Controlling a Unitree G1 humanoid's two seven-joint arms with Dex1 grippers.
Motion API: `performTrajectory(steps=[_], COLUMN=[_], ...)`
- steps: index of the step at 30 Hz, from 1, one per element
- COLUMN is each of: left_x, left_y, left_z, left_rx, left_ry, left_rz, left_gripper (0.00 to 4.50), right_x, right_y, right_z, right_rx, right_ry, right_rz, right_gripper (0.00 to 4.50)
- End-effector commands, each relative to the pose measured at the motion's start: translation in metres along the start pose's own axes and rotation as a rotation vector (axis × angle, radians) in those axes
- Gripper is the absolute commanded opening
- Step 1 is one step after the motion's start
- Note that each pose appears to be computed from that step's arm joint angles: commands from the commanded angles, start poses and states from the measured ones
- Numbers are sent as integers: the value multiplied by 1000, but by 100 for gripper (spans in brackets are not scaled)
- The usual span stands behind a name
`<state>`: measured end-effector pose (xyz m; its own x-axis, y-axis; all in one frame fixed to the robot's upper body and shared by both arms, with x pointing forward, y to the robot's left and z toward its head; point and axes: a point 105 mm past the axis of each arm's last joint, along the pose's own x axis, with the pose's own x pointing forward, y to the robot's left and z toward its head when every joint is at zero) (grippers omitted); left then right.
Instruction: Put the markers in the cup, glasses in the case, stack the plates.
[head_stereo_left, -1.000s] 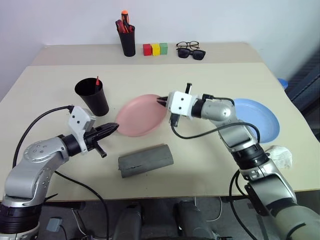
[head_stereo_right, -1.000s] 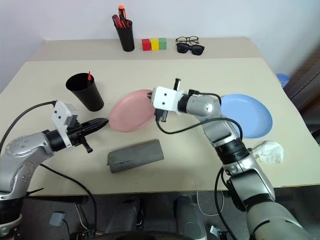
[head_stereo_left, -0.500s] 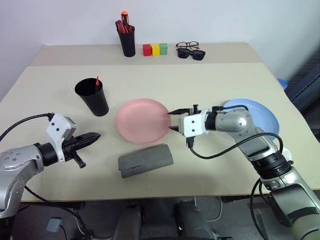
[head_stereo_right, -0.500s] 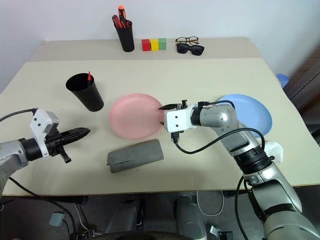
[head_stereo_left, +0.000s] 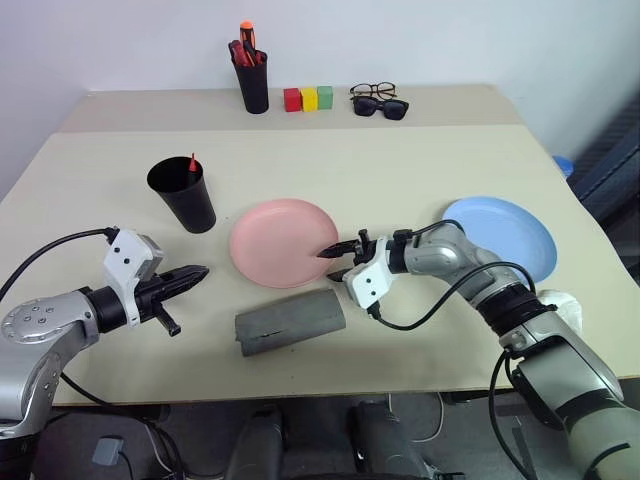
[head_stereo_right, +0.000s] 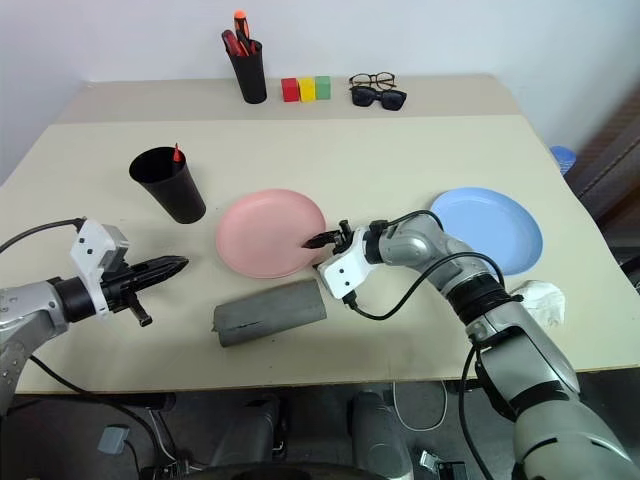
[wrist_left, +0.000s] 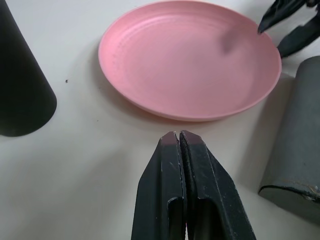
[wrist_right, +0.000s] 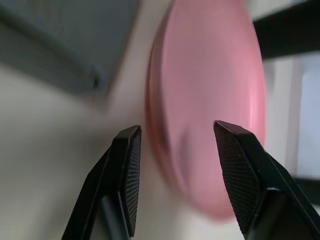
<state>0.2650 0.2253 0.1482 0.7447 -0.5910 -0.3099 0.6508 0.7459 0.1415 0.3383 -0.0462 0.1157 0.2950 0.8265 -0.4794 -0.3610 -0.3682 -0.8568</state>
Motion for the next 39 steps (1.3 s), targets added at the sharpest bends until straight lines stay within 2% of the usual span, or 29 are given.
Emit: performTrajectory(steps=[1, 2, 3, 6, 10, 14, 18, 20, 23, 26, 30, 38, 39], left_x=[-2, -2, -2, -2, 2, 9, 16, 23, 43, 54, 66, 70, 70], left_y=[-2, -2, -2, -3, -4, -7, -13, -19, -37, -44, -47, -50, -50], left_z=[9, 9, 10, 10, 14, 17, 21, 23, 26, 32, 39, 41, 41], left_rx=[36, 36, 36, 35, 31, 43, 49, 55, 91, 100, 111, 123, 121], left_ry=[-27, -27, -29, -35, -59, -68, -80, -86, -82, -104, -125, -135, -137], left_rz=[7, 8, 9, 7, 0, -26, -60, -97, -204, -259, -299, -325, -326], left_gripper=[0, 0, 0, 0, 0, 0, 0, 0, 0, 0, 0, 0, 0], right_x=[3, 3, 3, 0, -17, -59, -96, -124, -197, -231, -252, -248, -248], right_y=[-11, -11, -12, -15, -36, -55, -58, -48, -9, 26, 58, 72, 73], right_z=[5, 5, 5, 6, 2, -11, -20, -30, -52, -54, -62, -59, -59], right_rx=[-40, -42, -48, -63, -107, -87, 5, 83, 266, 424, 518, 613, 624], right_ry=[-22, -23, -23, -23, 21, 143, 255, 352, 616, 731, 826, 806, 806], right_rz=[-30, -35, -40, -68, -184, -258, -265, -229, -116, -35, 8, 31, 28], right_gripper=[96, 39, 4, 4, 4, 4, 4, 4, 4, 4, 4, 4, 61])
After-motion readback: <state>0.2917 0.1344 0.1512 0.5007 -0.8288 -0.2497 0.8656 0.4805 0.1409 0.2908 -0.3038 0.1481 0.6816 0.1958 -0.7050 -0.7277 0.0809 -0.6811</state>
